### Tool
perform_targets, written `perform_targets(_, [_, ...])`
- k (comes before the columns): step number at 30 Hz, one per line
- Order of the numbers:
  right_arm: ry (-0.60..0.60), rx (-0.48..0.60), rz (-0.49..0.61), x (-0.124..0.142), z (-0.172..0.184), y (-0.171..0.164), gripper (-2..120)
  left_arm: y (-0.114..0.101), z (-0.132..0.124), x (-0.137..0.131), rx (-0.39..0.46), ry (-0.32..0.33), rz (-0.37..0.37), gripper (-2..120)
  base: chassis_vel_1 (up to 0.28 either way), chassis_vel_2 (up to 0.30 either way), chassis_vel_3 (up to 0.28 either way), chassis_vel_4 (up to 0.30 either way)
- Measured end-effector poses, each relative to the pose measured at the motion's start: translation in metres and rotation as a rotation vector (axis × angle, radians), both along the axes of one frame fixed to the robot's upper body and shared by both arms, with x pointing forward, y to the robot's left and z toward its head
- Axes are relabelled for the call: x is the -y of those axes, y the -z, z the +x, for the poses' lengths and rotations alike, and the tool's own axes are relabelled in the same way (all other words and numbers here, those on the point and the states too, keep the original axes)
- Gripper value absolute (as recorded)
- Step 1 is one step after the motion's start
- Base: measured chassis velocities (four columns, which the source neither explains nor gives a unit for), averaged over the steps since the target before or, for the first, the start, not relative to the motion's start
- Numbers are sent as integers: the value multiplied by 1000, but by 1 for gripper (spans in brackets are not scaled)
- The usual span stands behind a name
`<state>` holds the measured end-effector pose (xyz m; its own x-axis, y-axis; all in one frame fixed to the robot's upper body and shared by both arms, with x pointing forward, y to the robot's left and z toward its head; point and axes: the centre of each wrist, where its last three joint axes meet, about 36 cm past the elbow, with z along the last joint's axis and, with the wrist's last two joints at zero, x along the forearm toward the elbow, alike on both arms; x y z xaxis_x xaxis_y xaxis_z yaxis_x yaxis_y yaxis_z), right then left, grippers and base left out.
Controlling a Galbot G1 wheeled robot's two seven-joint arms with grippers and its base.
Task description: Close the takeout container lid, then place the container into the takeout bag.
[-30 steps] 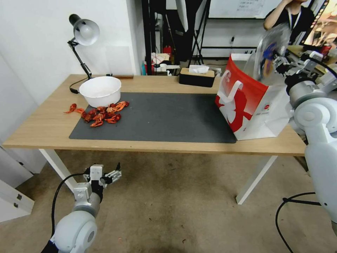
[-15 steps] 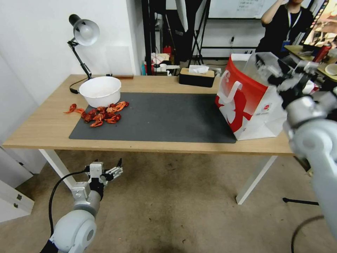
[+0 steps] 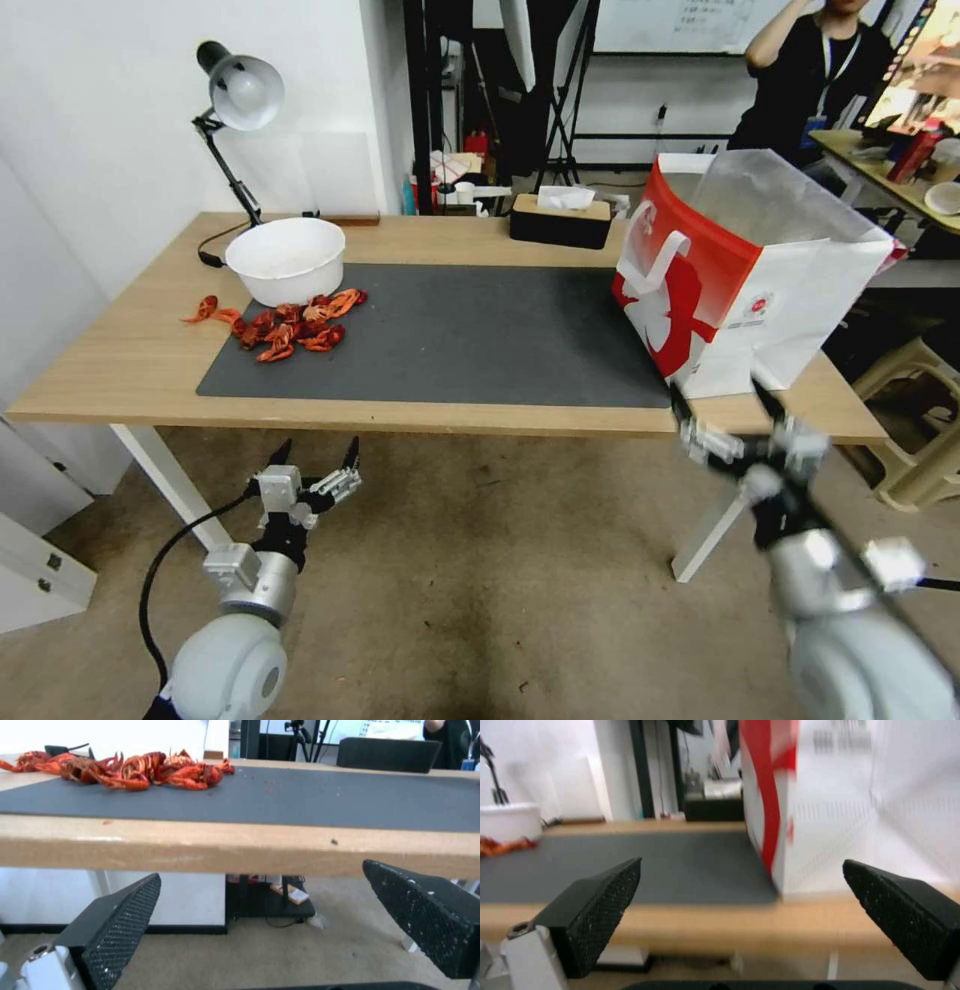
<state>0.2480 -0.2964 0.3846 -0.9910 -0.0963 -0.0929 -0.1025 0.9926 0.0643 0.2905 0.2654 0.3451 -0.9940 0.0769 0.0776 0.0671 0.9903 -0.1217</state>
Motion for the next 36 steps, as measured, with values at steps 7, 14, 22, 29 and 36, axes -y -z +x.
perform_targets(7, [22, -40, 32, -5, -4, 32, 100, 12, -5, -3, 5, 5, 12, 100, 0, 0, 0, 0])
perform_targets(14, [25, -39, 42, -6, -1, 35, 100, 15, -7, -4, 11, 9, 21, 100, 0, 0, 0, 0])
perform_targets(22, [25, -40, 45, -6, 1, 34, 100, 15, -7, -4, 11, 10, 21, 100, 0, 0, 0, 0])
perform_targets(29, [25, -40, 46, -6, 2, 33, 100, 15, -7, -4, 10, 10, 22, 100, 0, 0, 0, 0])
perform_targets(36, [25, -39, 46, -6, 2, 33, 100, 14, -7, -4, 9, 10, 22, 100, 0, 0, 0, 0])
